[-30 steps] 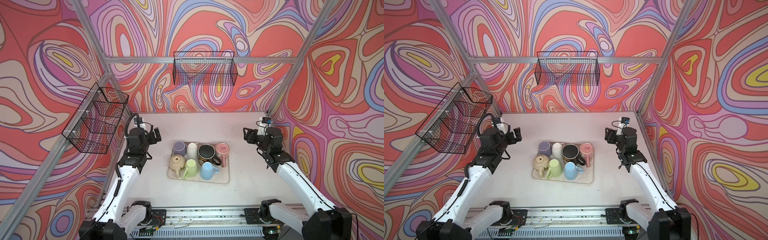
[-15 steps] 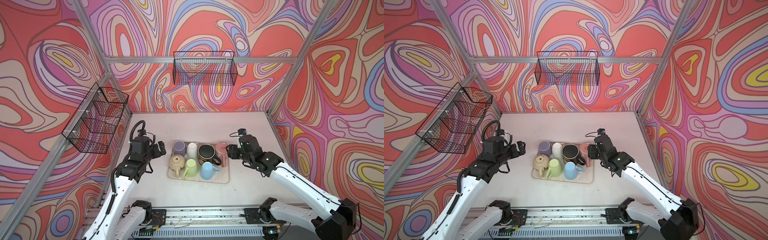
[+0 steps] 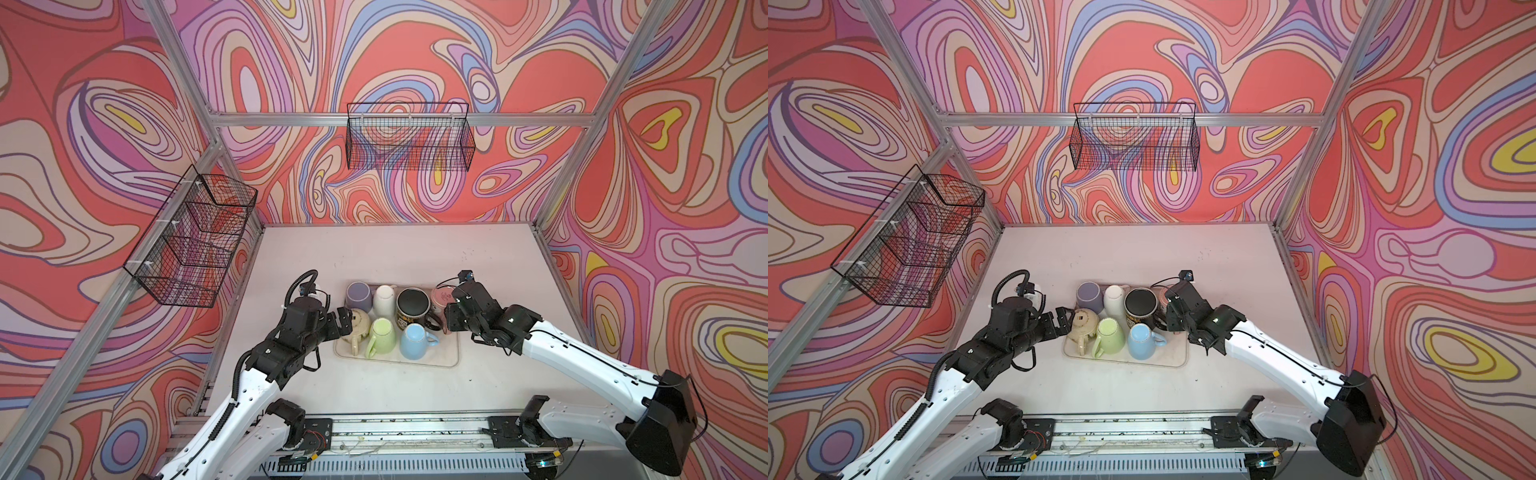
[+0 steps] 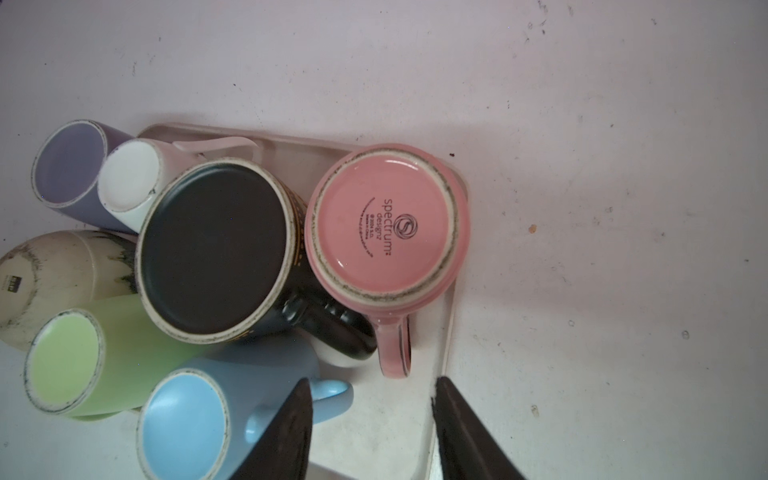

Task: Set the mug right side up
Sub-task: 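Move the right gripper over the pink mug while the left approaches the tray, then lower the right gripper and grasp the pink mug's base rim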

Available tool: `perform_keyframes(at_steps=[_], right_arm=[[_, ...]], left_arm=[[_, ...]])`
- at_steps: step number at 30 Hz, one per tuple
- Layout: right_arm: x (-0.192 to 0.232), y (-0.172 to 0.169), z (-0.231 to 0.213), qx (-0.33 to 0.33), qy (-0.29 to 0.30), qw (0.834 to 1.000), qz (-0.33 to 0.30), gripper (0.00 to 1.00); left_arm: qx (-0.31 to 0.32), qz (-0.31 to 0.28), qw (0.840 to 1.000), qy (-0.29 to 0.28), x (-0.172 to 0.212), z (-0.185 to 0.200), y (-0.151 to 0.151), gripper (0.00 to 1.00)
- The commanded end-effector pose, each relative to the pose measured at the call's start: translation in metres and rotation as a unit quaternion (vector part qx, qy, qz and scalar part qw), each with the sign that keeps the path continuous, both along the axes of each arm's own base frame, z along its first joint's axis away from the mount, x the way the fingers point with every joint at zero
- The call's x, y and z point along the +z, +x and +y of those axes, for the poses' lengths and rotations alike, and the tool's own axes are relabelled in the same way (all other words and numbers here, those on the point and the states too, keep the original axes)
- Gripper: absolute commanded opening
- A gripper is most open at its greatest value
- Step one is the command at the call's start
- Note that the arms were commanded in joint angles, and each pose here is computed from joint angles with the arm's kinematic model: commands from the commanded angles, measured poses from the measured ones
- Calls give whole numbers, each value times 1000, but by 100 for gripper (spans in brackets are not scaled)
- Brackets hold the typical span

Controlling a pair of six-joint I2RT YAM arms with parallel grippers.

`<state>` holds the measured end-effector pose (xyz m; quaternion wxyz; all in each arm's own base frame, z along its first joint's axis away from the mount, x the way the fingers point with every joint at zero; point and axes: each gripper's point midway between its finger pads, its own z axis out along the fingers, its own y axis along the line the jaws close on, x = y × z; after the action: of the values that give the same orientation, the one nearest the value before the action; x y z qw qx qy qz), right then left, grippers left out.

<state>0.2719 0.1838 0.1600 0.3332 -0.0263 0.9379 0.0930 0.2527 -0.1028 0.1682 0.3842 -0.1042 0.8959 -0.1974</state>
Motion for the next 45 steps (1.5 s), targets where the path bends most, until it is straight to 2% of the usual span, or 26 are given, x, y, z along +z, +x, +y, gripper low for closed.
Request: perform_keyframes(at_steps=[1,9,13,17,24,30,40,45], right_arm=[[2,4,8,-3,-14,1000,-5,47],[-24,16,7,-23,-61,998,9,46],[-27,22,2,-47,-63,997,-10,41],[-42,25,7,-45,-83,995,13,40],[-50,31,0,-63,-113,992,11,37],[-62,35,-2,-73,-119,990,14,34],[-83,37,0,-71,-119,990,31,34],[-87,37,0,-71,-114,990,33,28]], left_arm=[[8,0,999,-43,-4,-9,1,100],[22,-24,999,-25,3,-1,0,96],[10,-29,999,-35,6,-6,-3,96],[-1,-27,999,-41,13,-9,-5,96],[-9,-43,998,-44,26,-9,-11,96],[-17,-36,998,-45,24,-12,-11,96],[-21,-24,999,-42,16,-16,-7,96],[-20,-20,999,-41,15,-16,-7,96]])
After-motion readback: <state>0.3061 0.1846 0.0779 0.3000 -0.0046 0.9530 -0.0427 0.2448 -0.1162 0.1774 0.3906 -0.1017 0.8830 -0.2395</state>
